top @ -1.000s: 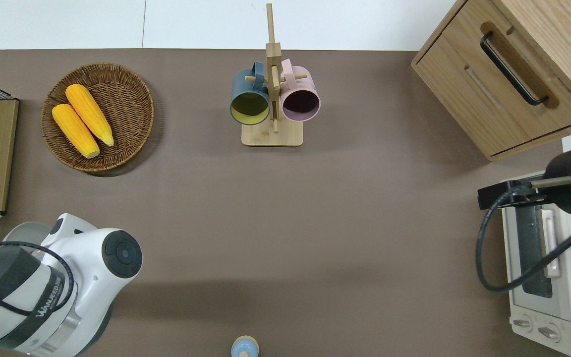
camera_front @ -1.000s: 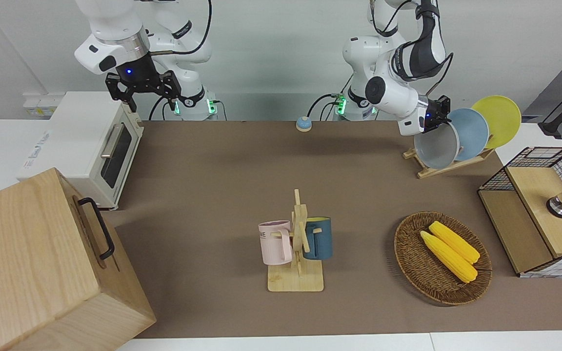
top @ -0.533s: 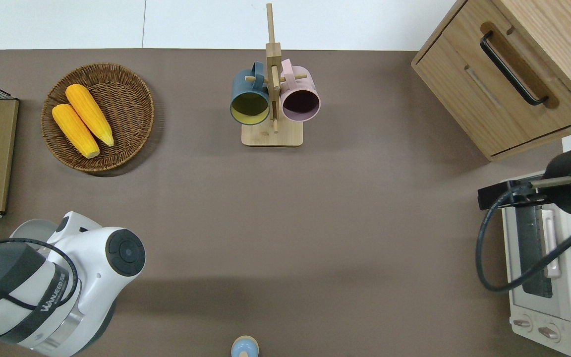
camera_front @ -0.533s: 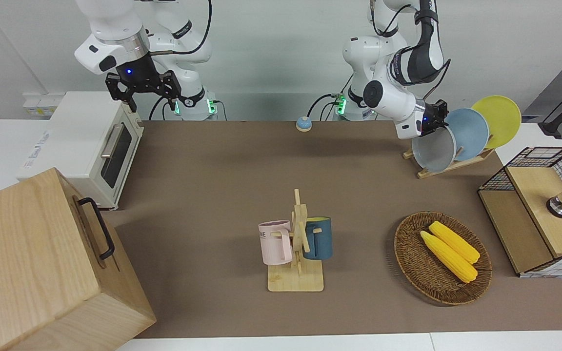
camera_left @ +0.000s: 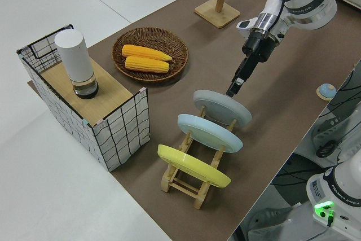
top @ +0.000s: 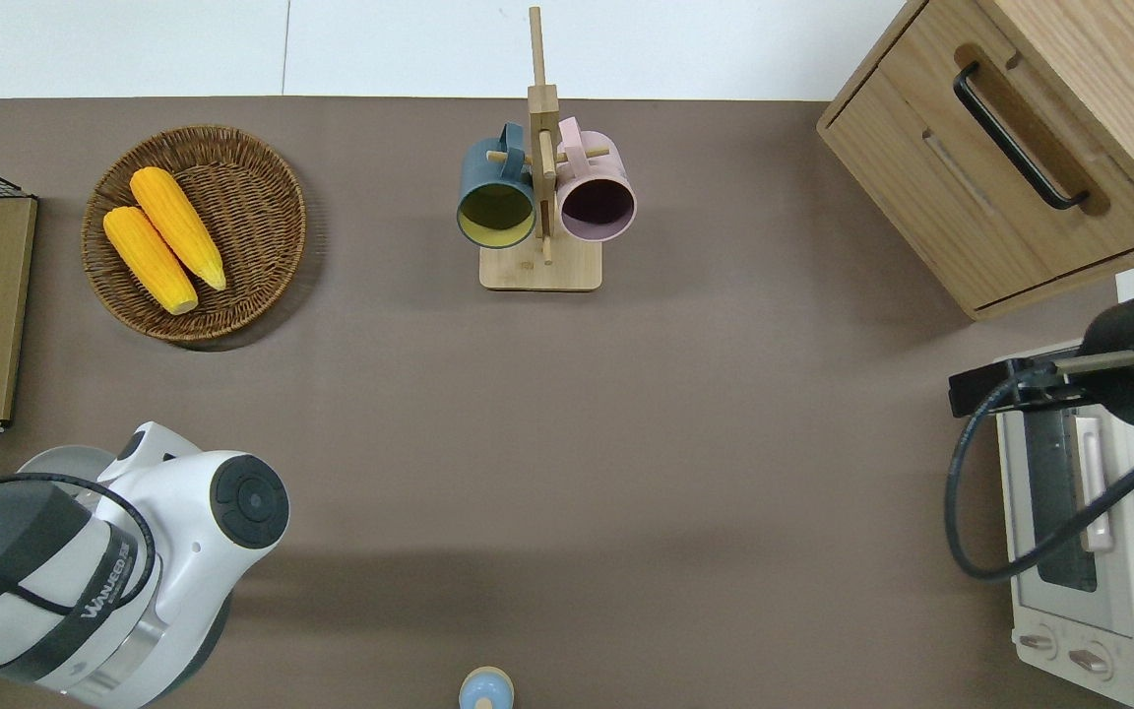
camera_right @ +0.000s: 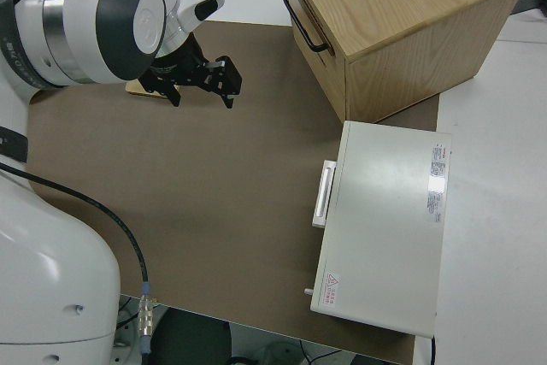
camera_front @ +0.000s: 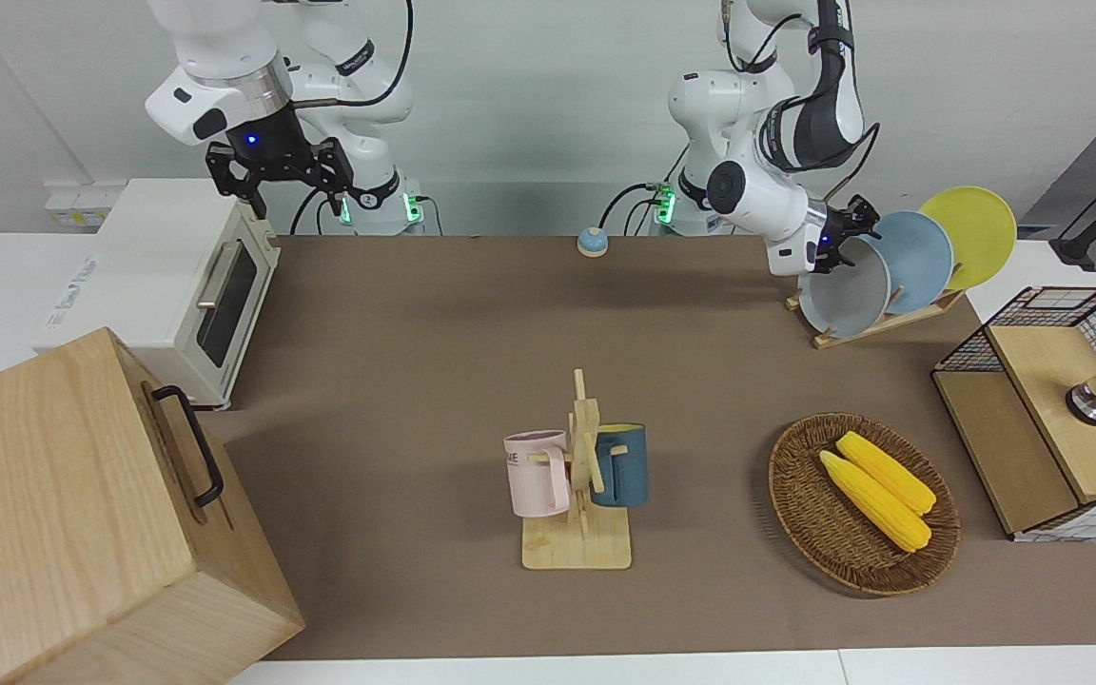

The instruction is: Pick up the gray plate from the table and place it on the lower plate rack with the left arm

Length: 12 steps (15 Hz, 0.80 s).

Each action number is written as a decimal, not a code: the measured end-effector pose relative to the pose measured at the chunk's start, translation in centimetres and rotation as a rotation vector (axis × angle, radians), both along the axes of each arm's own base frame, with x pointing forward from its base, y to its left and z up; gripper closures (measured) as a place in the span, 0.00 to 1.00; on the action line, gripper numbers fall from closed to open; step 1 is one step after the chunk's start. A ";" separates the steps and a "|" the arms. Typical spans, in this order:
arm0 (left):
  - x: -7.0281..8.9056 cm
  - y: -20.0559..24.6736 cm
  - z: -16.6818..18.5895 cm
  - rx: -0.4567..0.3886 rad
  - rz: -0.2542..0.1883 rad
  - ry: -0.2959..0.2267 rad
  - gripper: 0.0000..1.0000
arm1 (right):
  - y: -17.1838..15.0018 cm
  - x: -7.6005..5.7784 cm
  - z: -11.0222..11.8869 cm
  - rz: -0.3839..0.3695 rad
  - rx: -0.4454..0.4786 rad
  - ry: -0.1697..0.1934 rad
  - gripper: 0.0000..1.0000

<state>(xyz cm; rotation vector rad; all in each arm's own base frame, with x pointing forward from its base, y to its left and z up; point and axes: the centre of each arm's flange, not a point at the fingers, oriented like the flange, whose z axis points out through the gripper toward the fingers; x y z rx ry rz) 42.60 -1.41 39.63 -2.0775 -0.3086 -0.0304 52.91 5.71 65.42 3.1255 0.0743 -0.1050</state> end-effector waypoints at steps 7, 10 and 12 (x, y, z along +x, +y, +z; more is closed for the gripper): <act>1.3 -1.7 2.3 -0.146 -0.069 0.106 0.00 | 0.0 0.0 0.0 0.000 0.000 0.000 0.01; 3.1 -3.6 6.8 -0.305 -0.131 0.126 0.00 | 0.0 0.0 0.0 0.000 0.000 0.000 0.01; 3.8 -4.4 9.1 -0.382 -0.141 0.097 0.00 | 0.0 0.0 0.0 0.000 0.000 0.000 0.01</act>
